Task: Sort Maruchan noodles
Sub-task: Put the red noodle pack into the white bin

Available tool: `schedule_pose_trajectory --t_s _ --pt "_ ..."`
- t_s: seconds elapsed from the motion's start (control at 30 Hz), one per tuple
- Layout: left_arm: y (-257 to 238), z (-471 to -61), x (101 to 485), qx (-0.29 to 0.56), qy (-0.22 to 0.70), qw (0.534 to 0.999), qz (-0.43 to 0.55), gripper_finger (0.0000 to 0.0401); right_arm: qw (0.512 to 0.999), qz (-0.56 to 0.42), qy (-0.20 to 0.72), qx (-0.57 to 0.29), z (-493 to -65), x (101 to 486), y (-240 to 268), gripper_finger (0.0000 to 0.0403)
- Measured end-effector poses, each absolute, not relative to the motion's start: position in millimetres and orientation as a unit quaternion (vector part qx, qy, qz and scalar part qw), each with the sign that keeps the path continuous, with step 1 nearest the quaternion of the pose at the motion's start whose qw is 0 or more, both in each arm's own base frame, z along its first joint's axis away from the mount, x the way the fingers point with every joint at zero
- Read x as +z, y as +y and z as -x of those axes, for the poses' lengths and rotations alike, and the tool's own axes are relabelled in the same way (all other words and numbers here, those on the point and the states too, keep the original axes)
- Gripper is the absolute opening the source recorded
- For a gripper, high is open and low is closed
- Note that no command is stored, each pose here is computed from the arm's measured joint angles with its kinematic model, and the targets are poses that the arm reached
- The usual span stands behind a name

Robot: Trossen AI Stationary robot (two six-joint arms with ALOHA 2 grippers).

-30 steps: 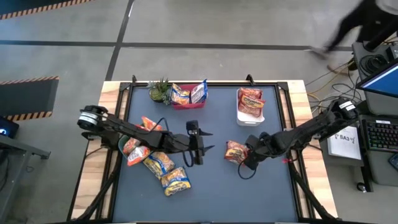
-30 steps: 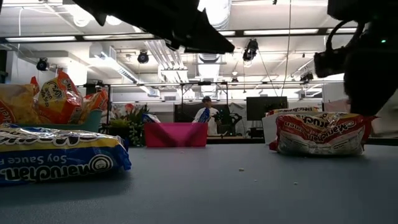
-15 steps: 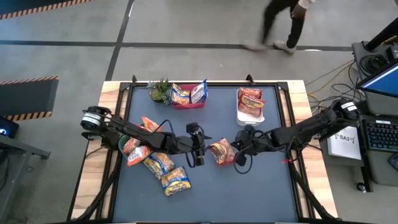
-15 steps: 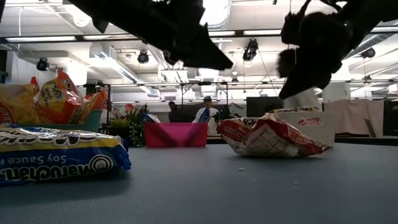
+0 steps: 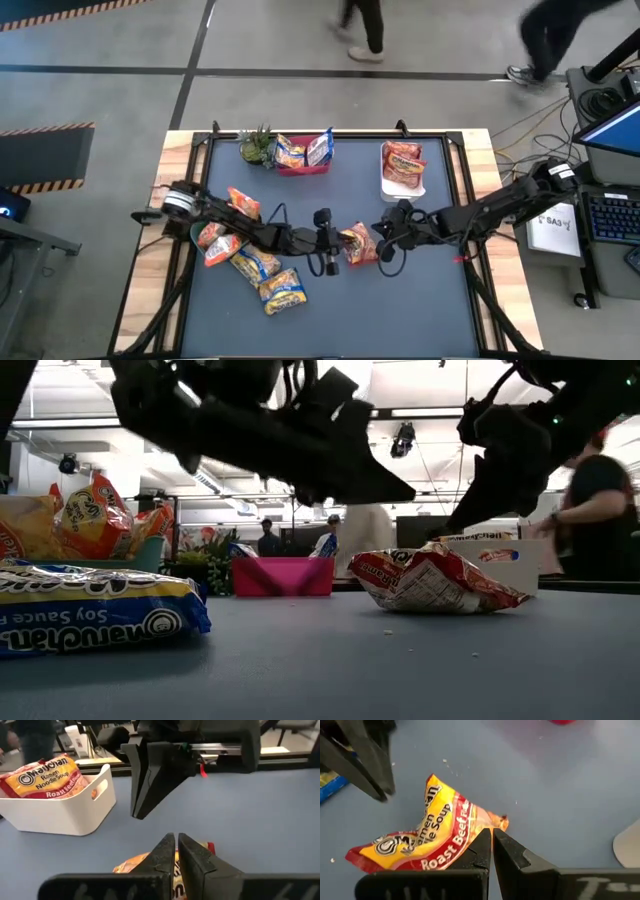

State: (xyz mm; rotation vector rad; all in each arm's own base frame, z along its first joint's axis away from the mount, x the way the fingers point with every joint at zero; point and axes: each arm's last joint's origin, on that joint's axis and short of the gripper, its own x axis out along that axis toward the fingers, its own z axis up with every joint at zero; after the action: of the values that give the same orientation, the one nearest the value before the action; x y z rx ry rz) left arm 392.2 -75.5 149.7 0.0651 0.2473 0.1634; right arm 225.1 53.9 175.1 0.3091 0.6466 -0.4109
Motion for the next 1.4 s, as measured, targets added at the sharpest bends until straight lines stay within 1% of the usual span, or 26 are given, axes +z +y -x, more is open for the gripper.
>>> schedule_pose_trajectory --t_s 0.17,0.43,0.5,0.63,0.7,0.8,0.9,1.0,1.1,1.4 --pt "-72 -399 133 0.089 0.093 0.991 -0.023 0.0003 0.926 -0.15 0.287 -0.195 -223 167 53 0.0009" --pt "-66 -406 115 0.1 0.101 0.99 -0.008 0.0 0.927 -0.149 0.275 -0.206 -221 163 49 0.0009" --pt "-66 -409 111 0.1 0.111 0.989 -0.01 0.0 0.927 -0.149 0.275 -0.208 -221 162 49 0.0009" --pt "-66 -406 100 0.104 0.173 0.979 -0.011 0.0 0.926 -0.152 0.275 -0.207 -221 162 49 0.0009" --pt "-65 -404 100 0.107 0.19 0.976 -0.009 0.0 0.925 -0.166 0.277 -0.202 -221 162 49 0.0009" --pt "-65 -403 99 0.107 0.196 0.975 -0.008 0.0 0.914 -0.216 0.272 -0.209 -221 162 49 0.0009" --pt "-66 -401 103 0.106 0.201 0.974 -0.013 0.0 0.899 -0.274 0.293 -0.174 -222 161 48 0.0014" --pt "-66 -398 109 0.104 0.223 0.969 -0.025 0.0 0.883 -0.32 0.316 -0.137 -223 161 47 0.0032" --pt "-65 -393 114 0.105 0.252 0.961 -0.034 0.0 0.875 -0.336 0.328 -0.118 -223 161 47 0.0061" --pt "-66 -387 128 0.093 0.27 0.956 -0.06 0.0 0.861 -0.368 0.337 -0.097 -225 163 35 0.0176"
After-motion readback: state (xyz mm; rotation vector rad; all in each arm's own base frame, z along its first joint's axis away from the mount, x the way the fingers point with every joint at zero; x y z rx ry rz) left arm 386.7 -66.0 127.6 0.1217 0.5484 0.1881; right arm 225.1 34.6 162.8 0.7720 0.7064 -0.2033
